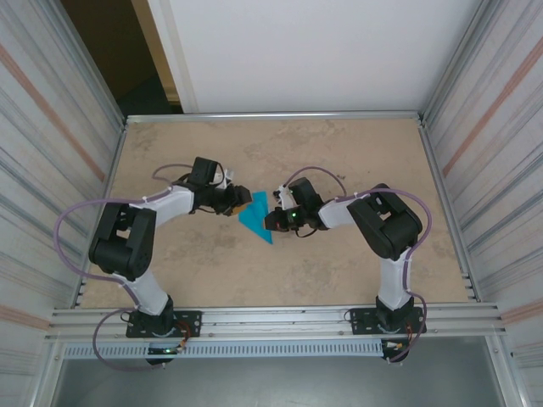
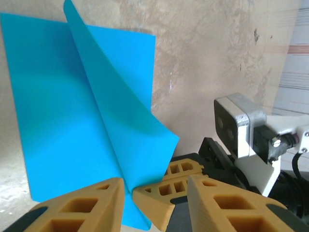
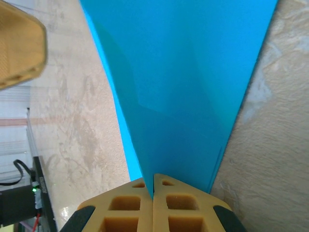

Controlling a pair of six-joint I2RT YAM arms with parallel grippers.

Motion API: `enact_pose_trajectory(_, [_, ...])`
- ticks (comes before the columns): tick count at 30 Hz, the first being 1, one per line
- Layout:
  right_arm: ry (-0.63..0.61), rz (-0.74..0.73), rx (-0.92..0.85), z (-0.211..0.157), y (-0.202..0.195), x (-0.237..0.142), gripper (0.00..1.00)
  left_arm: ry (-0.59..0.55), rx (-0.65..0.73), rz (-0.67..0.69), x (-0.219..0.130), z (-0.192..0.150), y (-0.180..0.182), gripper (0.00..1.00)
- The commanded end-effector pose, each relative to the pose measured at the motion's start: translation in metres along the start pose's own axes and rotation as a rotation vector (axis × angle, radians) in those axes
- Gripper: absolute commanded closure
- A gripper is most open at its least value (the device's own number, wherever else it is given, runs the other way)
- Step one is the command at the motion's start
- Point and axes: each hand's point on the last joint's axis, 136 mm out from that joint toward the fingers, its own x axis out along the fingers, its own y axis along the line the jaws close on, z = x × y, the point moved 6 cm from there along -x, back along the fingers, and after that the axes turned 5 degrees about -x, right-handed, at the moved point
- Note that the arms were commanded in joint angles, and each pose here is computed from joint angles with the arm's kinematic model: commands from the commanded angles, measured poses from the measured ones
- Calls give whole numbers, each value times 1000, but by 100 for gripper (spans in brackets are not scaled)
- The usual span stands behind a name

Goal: Fold a paper plane with a square sheet of paper (pick it up from the middle)
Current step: Fourth fold the wing at the center of the table.

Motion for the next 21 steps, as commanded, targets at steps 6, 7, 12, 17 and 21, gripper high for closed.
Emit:
enact_pose_trajectory(6, [27,41,84,-9,-15,0,97,36,39,-181,18,-1,-3,78])
enact_pose_trajectory(7, [27,42,87,-9,-15,0,97,41,41,-188,20,-1,-3,79])
enact_pose_trajectory(12, [28,49,101,-9,-17,1,97,73,39,-208,32,-2,-2,84])
enact_pose_trajectory(17, [23,62,122,-9,-21,0,97,90,41,-213,38,-3,0,86])
enact_pose_trajectory(21, [24,83,137,-9,-22,0,98,105,41,-219,41,-4,1,86])
